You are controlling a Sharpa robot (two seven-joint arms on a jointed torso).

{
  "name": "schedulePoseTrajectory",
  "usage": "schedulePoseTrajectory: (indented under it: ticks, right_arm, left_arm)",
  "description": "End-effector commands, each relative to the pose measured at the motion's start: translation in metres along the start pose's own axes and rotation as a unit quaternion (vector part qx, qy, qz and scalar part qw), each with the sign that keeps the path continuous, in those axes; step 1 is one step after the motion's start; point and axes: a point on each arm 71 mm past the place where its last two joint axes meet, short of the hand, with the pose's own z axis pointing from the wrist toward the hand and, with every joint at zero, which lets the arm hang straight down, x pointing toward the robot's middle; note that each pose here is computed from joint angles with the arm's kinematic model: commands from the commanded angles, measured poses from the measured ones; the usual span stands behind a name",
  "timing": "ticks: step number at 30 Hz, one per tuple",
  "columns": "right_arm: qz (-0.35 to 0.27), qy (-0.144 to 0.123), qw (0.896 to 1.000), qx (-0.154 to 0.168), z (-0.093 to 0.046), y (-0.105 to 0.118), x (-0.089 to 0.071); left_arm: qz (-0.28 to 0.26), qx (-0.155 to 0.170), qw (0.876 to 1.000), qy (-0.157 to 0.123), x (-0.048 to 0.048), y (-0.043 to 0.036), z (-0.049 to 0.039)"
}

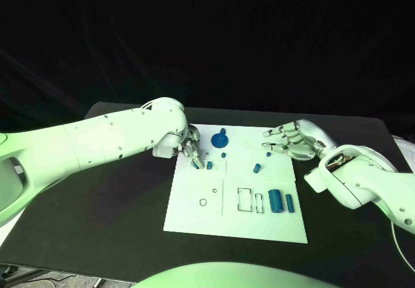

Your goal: Assemble the parts on the task board

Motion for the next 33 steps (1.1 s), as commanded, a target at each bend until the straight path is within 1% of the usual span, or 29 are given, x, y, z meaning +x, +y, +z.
schedulePoseTrajectory:
  ticks: [1,13,26,33]
  right_arm:
    - [-0.001,0.008,1.0,-0.003,-0.0001,0.0012,0.0021]
    - [-0.001,0.009,1.0,-0.003,-0.0005,0.0012,0.0021]
    - [-0.001,0.011,1.0,-0.002,-0.0007,0.0011,0.0023]
    - [-0.001,0.011,1.0,-0.002,-0.0008,0.001,0.0022]
  left_arm:
    - [0.017,-0.022,0.999,0.019,0.0113,0.0052,0.0093]
    - [0.024,-0.027,0.999,0.038,0.0134,0.0054,0.0124]
    - [0.025,-0.027,0.998,0.044,0.0141,0.0058,0.0128]
    - [0.027,-0.028,0.998,0.049,0.0147,0.0075,0.0125]
